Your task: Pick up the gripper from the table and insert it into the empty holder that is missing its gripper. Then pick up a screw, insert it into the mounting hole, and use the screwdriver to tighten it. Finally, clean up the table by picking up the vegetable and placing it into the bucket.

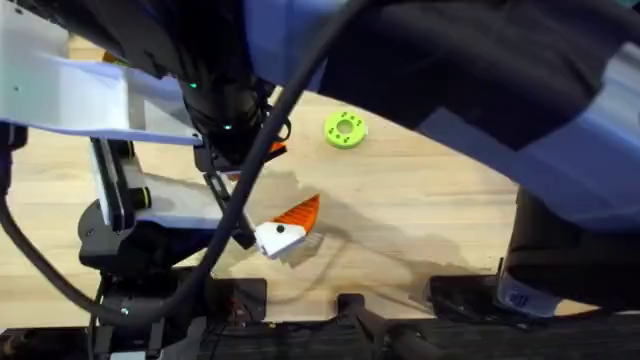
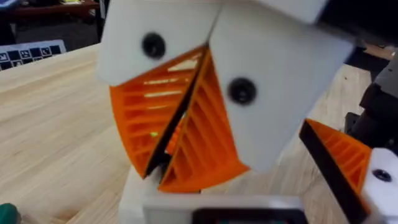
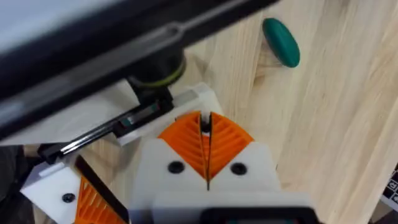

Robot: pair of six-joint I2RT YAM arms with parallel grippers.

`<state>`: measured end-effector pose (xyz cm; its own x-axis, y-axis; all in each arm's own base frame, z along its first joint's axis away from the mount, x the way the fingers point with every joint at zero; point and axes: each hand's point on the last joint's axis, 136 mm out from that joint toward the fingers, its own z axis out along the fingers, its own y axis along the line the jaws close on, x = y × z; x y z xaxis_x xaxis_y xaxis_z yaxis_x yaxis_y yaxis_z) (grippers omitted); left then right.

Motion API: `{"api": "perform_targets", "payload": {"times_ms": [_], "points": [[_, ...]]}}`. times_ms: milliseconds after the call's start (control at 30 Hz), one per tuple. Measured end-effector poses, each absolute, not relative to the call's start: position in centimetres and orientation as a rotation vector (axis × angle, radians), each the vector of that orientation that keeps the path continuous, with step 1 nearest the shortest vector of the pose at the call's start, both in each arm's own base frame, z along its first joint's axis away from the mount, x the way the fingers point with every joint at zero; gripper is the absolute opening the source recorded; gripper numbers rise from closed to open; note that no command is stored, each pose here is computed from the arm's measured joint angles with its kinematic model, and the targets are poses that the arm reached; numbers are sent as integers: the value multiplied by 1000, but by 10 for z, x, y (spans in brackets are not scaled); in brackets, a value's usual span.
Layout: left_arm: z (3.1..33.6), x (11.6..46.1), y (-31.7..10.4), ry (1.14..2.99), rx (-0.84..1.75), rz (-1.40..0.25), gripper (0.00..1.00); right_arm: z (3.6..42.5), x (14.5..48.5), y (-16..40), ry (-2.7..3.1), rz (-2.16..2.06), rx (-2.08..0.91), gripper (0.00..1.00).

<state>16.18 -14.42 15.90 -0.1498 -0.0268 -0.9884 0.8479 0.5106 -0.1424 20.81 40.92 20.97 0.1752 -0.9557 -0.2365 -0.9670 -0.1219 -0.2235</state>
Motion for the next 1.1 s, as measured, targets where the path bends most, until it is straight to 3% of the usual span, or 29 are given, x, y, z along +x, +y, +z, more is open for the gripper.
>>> {"api": "perform_targets", "payload": {"times_ms": [1100], "points": [[159,158,-146,1530,753,-920,988,209,205,403,1887,49,-2118,5]]}}
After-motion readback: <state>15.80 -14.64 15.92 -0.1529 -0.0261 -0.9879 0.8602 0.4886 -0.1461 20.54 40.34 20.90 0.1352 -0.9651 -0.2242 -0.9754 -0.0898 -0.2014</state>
